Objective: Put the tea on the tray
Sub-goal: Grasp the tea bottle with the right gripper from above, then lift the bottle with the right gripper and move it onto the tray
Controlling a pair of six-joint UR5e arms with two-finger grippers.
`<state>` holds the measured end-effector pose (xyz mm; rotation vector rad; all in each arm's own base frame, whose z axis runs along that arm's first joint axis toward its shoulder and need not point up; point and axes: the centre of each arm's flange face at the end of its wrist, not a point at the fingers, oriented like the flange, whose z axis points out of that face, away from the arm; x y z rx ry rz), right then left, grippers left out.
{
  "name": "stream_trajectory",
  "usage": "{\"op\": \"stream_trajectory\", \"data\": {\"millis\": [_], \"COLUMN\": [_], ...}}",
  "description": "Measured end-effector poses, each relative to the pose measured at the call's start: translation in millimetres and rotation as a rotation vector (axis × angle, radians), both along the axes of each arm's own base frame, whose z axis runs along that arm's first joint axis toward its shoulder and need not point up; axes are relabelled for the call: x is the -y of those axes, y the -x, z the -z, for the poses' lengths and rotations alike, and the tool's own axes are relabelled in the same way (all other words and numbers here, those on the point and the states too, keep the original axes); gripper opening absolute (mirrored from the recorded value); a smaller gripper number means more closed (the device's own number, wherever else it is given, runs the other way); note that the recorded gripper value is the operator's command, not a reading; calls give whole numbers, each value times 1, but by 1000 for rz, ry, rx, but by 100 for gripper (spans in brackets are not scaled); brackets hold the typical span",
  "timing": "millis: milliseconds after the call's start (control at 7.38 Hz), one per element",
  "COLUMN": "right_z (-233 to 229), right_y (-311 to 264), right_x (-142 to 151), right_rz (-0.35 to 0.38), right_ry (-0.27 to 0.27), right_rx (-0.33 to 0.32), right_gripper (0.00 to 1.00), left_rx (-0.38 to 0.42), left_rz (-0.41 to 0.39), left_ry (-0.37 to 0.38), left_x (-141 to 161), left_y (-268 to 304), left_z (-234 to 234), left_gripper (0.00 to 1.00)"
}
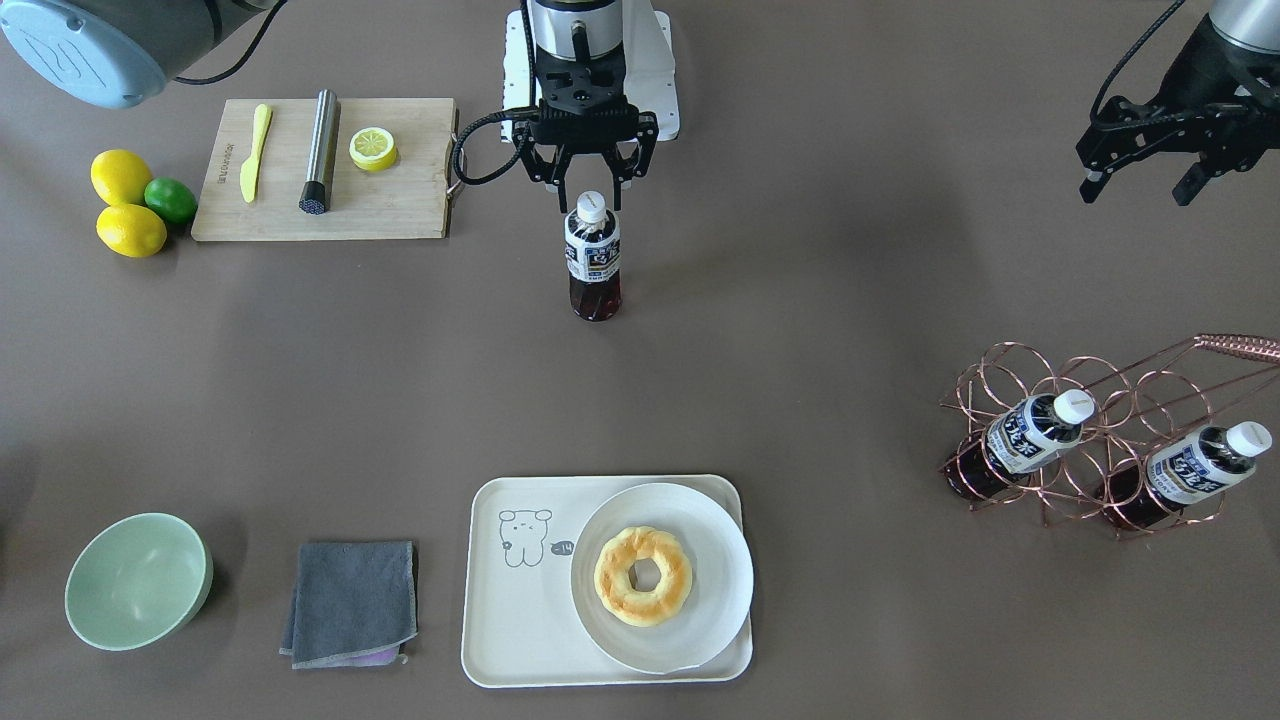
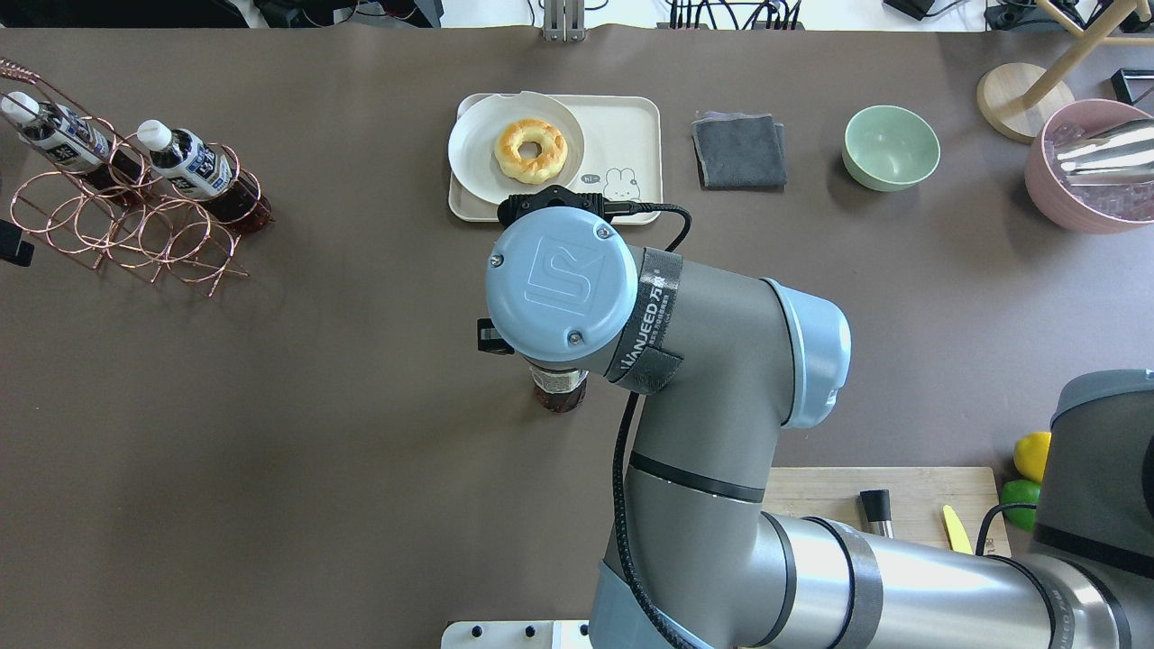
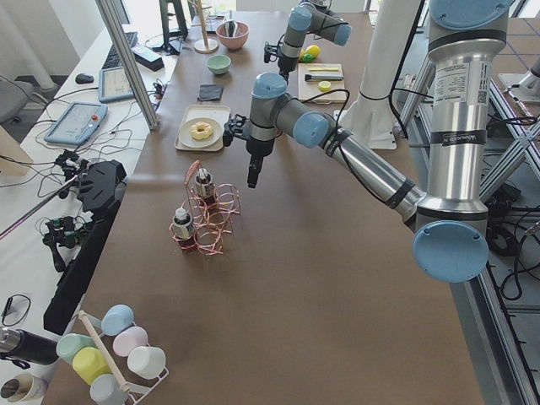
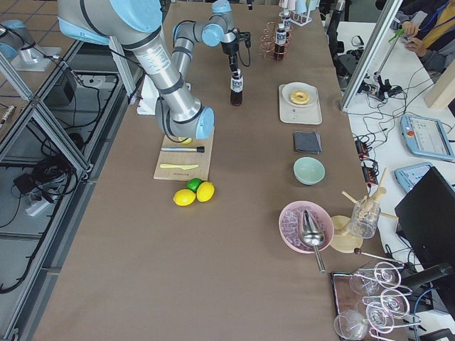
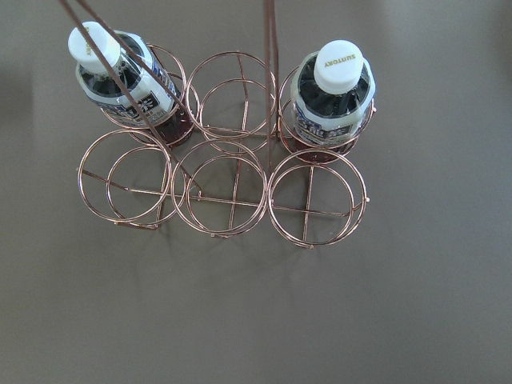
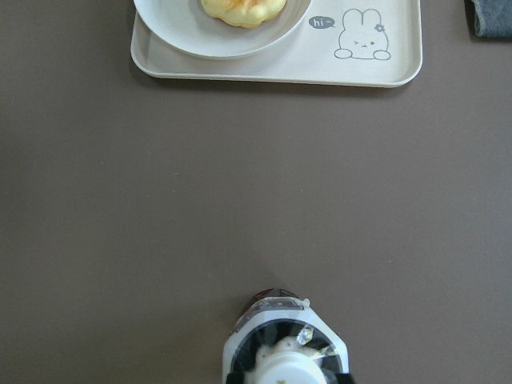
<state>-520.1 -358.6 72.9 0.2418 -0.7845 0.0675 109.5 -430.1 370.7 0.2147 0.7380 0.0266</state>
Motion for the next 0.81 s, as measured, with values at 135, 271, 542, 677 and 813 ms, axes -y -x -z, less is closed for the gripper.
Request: {"op": "stream_trajectory", "data": {"millis": [135, 271, 542, 677, 813], "right_z": [1, 3, 8, 10, 8], "right_y": [0, -1, -12, -25, -38], "right_x": [0, 3, 22, 42, 71], "right_rz": [4, 8, 3, -6, -14], "right_ry": [-8, -21, -48, -61, -69], "right_rx": [-1, -4, -12, -18, -30], "right_gripper": [0, 0, 0, 0, 0], "left_rx": [1, 1, 3, 8, 25], "left_rz": [0, 0, 2, 8, -1], "left_ry": [1, 2, -3, -8, -13], "left_x": [0, 0, 1, 2, -2], "left_y": [0, 0, 4, 12, 27], "left_z": [-1, -1, -1, -4, -16], "left_gripper": [96, 96, 96, 96, 96]}}
